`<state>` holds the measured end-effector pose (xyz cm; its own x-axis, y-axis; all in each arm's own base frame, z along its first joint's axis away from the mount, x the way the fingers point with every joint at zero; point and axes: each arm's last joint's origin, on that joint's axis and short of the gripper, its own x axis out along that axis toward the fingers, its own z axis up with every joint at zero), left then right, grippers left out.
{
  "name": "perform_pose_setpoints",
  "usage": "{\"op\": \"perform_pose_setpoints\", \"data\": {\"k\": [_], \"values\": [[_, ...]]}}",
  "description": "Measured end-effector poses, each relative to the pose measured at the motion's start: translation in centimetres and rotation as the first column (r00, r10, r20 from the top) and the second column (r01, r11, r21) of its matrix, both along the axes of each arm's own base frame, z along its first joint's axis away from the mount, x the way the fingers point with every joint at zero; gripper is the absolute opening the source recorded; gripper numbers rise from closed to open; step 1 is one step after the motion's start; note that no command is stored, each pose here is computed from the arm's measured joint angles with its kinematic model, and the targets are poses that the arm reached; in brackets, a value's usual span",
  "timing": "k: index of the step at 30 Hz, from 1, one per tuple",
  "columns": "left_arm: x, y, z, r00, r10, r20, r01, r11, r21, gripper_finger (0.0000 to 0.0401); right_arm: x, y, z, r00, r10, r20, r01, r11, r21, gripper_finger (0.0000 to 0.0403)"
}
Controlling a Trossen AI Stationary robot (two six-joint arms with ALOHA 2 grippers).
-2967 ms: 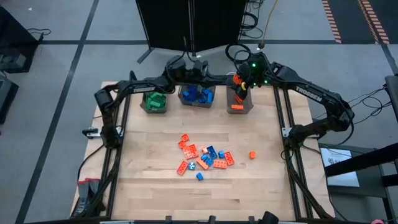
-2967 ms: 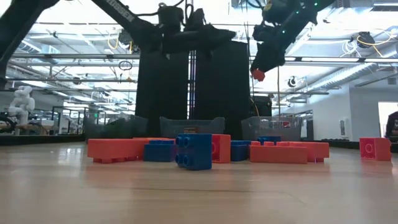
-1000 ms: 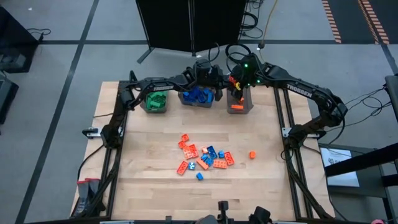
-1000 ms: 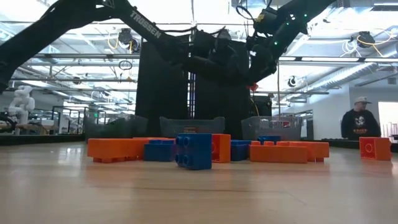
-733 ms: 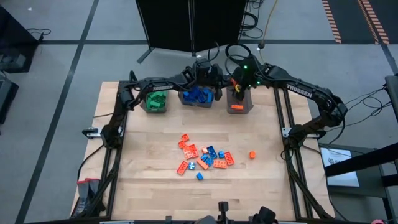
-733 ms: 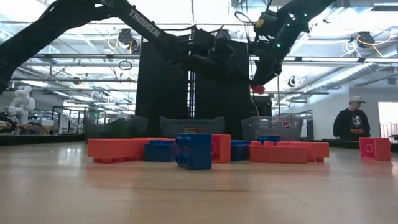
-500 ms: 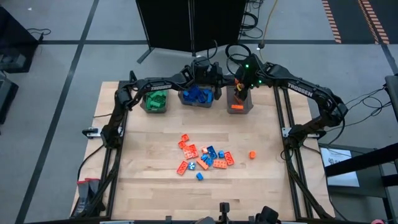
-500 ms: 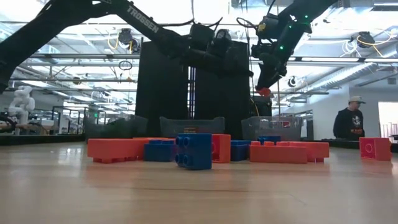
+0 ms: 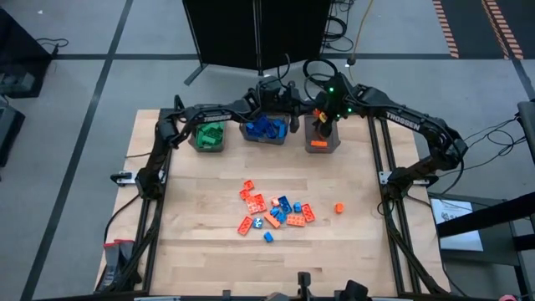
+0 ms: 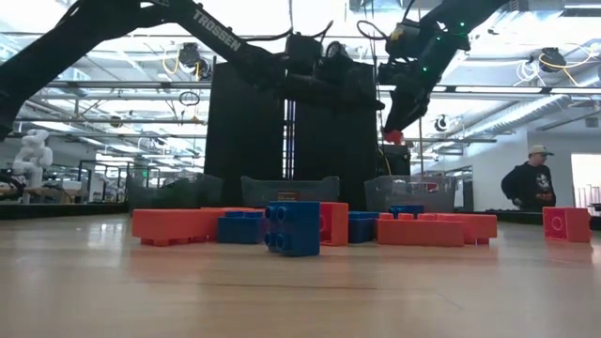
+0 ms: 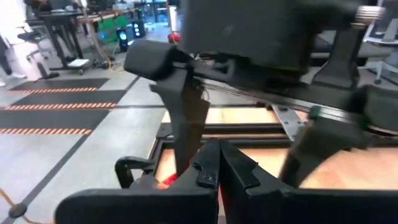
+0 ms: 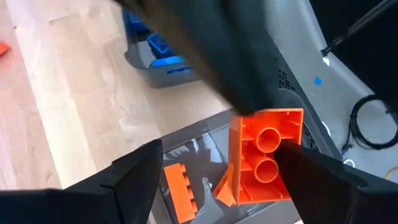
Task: Sort blocks
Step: Put the orange game piece into the right black bin
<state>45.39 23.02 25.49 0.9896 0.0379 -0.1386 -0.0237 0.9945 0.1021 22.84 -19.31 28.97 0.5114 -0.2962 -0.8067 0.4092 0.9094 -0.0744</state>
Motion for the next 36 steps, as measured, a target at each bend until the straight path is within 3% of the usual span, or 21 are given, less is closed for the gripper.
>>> {"op": "perform_pose_setpoints", "data": {"k": [9, 25, 36], "values": [[0.6, 0.4, -1.9, 1.0, 0.026, -0.009, -0.026, 0.999, -0.022, 0.0, 0.7, 0.3, 0.2, 0.999, 0.043, 0.023, -0.042, 0.998, -0.04, 0.0302], [0.6, 0.5, -1.8, 0.999, 0.052, -0.006, -0.052, 0.998, -0.038, 0.0, 0.7, 0.2, 0.4, 0.999, 0.031, 0.04, -0.029, 0.998, -0.052, 0.0302], [0.5, 0.6, -1.8, 0.997, 0.079, -0.008, -0.079, 0.996, -0.046, 0.0, 0.1, 0.7, 2.1, 0.994, 0.012, 0.105, -0.002, 0.995, -0.095, 0.0302]]}}
